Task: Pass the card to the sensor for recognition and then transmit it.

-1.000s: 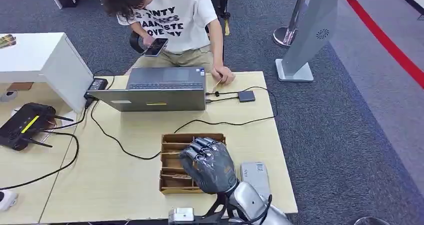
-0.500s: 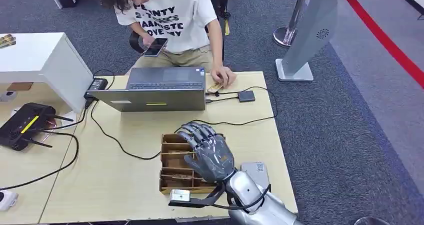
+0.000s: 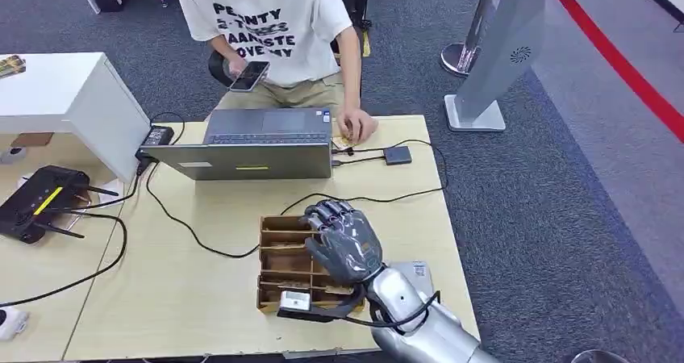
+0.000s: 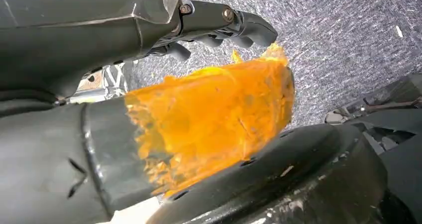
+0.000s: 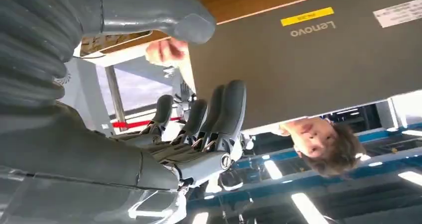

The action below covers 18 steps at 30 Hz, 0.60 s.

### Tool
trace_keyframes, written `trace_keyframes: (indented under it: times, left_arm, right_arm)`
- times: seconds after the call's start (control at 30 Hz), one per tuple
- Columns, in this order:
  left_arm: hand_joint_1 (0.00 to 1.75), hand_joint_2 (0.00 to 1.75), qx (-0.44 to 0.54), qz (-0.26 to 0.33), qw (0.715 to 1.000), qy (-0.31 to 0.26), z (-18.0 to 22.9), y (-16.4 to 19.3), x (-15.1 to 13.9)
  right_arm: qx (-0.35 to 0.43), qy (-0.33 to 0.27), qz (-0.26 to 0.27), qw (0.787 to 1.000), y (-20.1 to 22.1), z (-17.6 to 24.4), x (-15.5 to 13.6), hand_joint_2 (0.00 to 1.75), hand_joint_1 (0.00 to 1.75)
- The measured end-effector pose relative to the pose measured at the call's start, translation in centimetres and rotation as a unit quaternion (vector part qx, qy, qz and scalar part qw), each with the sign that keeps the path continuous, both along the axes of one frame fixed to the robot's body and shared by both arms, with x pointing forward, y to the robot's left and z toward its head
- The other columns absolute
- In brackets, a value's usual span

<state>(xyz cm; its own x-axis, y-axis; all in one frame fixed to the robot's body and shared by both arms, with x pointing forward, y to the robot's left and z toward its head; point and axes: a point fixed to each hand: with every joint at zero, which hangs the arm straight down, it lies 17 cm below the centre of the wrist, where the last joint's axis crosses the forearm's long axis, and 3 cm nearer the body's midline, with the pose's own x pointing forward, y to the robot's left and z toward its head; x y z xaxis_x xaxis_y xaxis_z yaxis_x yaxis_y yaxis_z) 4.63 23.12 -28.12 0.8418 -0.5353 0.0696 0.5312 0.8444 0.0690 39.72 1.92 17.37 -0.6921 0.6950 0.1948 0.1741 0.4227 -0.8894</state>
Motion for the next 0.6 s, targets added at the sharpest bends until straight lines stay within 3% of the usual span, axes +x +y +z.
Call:
trace_keyframes:
  times: [0.6]
  left_arm:
    - [0.0, 0.0, 0.001, 0.003, 1.0, 0.0, 0.0, 0.2, 0.0]
  right_arm:
    - [-0.005, -0.001, -0.03, 1.0, -1.8, -0.3, 1.4, 1.75, 0.87]
